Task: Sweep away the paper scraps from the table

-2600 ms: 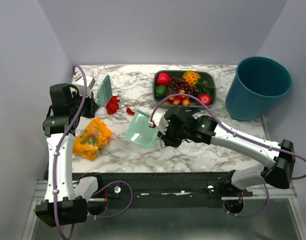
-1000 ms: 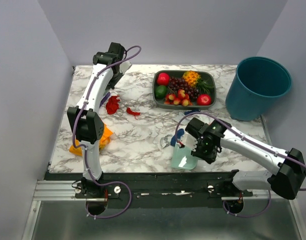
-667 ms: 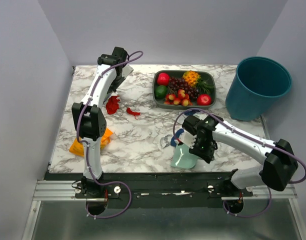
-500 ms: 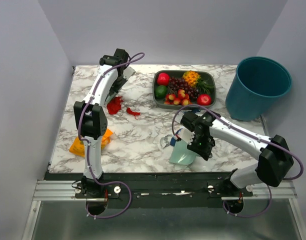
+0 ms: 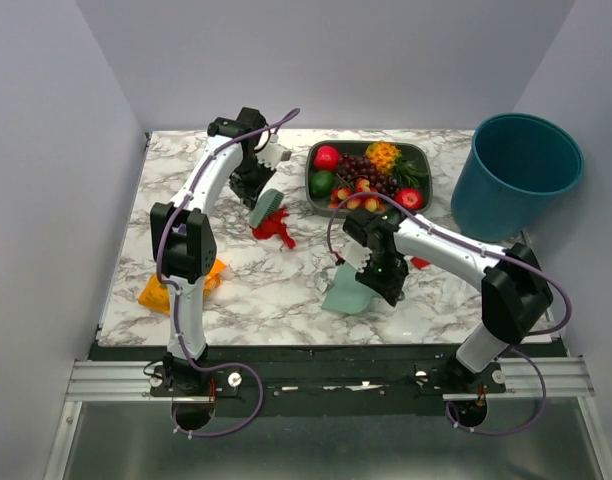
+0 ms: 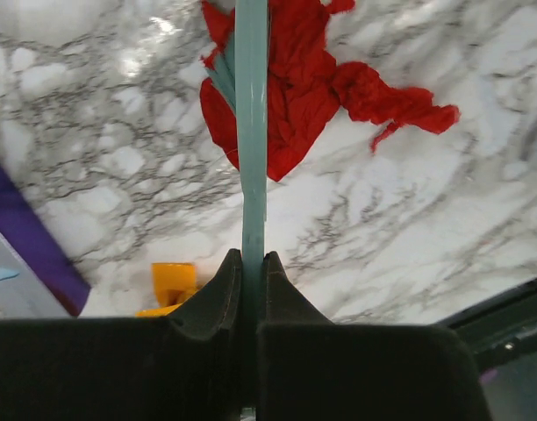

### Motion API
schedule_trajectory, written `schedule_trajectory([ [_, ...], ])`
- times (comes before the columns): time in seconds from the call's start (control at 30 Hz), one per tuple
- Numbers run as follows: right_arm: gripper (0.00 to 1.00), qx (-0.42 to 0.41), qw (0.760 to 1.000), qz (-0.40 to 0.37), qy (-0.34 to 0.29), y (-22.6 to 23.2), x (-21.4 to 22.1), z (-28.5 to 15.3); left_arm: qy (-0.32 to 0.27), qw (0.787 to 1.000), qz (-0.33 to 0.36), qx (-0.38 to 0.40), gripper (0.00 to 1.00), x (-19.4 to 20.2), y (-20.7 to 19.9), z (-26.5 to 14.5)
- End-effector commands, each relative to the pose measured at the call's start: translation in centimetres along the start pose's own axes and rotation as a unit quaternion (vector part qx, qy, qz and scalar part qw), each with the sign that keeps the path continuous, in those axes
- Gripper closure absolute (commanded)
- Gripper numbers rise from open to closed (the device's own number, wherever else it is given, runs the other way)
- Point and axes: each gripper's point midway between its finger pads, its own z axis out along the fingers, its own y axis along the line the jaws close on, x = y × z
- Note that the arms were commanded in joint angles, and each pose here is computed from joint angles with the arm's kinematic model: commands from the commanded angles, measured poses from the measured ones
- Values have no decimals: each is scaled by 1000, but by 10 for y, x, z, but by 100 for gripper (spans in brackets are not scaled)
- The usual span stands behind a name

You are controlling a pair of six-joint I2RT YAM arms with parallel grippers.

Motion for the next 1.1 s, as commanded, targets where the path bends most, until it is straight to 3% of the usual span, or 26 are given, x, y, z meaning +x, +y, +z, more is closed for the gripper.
schedule_trajectory([
  [0.0, 100, -1, 999, 8, -36, -7, -33, -8, 16, 989, -26, 143, 100, 31, -74, -44],
  [0.27, 100, -6, 999, 13, -40, -19, -65, -5, -13, 984, -30, 174, 100, 37, -93, -68],
  [0.4, 99, -9, 1000, 10, -25, -18, -60, 1, -46, 995, -31, 78, 100, 26, -55, -86],
  [0.57, 100, -12, 1000, 10, -26, -13, -53, 1, -10, 999, -40, -26, 100, 44, -9, -81],
  [0.7, 100, -12, 1000, 10, -23, -14, -50, 1, 39, 998, -52, -10, 100, 66, -11, -59],
  [1.07, 100, -11, 1000, 11, -23, -17, -57, 4, 73, 993, -49, 77, 100, 79, -45, -43],
])
